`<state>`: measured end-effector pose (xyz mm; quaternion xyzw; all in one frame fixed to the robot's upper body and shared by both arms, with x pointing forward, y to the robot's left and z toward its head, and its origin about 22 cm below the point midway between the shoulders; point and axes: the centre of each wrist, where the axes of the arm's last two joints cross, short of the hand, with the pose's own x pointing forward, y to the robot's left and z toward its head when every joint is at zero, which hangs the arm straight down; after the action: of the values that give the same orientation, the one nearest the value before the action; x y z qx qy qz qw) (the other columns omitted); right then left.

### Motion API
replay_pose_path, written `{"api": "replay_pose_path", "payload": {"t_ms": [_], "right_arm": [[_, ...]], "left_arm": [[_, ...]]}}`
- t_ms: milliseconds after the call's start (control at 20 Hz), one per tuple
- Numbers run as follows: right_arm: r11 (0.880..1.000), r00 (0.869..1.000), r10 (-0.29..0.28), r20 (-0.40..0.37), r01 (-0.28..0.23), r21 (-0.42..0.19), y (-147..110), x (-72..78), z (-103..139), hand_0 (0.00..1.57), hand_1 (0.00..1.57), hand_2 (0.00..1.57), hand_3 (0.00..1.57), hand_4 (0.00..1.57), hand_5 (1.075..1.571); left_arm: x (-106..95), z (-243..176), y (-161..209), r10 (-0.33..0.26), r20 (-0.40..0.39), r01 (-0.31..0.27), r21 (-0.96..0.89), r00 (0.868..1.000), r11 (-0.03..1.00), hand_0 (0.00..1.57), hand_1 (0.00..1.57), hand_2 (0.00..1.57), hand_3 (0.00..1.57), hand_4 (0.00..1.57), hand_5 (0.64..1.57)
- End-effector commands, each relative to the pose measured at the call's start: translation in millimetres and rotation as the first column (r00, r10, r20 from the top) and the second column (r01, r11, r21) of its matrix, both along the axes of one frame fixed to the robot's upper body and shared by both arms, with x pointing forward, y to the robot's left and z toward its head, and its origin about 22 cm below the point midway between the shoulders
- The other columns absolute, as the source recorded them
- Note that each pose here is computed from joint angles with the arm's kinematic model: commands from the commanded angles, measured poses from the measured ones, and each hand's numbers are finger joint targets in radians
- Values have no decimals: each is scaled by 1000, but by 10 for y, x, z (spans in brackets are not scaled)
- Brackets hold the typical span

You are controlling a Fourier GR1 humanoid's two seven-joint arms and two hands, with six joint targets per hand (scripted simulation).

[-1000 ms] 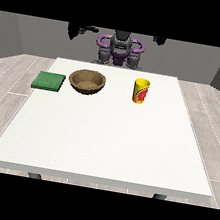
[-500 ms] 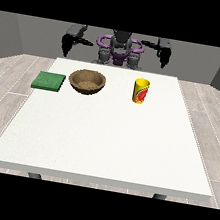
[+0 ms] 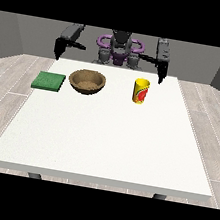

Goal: Pick the cup and pour the ball into the bowl, then pick the bowl and place it on the pad

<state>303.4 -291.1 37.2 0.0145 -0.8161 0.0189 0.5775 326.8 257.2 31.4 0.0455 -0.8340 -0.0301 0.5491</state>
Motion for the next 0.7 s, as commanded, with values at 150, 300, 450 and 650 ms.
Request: {"api": "replay_pose_path", "payload": {"t_ms": [150,300,450,650], "right_arm": [[1000,1000,19,25,-19,6,-325,69,48,0,0,0,0,0,1564],[1000,999,4,51,-5,20,-359,112,9,0,0,0,0,0,1562],[999,999,-6,39,5,32,-430,116,-113,0,0,0,0,0,1559],[1000,997,10,80,-13,28,-535,198,81,0,0,0,0,0,1558]], "left_arm": [[174,-281,-4,61,49,-60,-14,997,998,0,0,0,0,0,1232],[176,-443,-57,47,49,-46,-23,998,999,0,0,0,0,0,1278],[169,-554,-356,34,41,-33,-8,999,999,0,0,0,0,0,1271],[297,-562,-52,73,95,-73,-7,993,997,0,0,0,0,0,1245]]}}
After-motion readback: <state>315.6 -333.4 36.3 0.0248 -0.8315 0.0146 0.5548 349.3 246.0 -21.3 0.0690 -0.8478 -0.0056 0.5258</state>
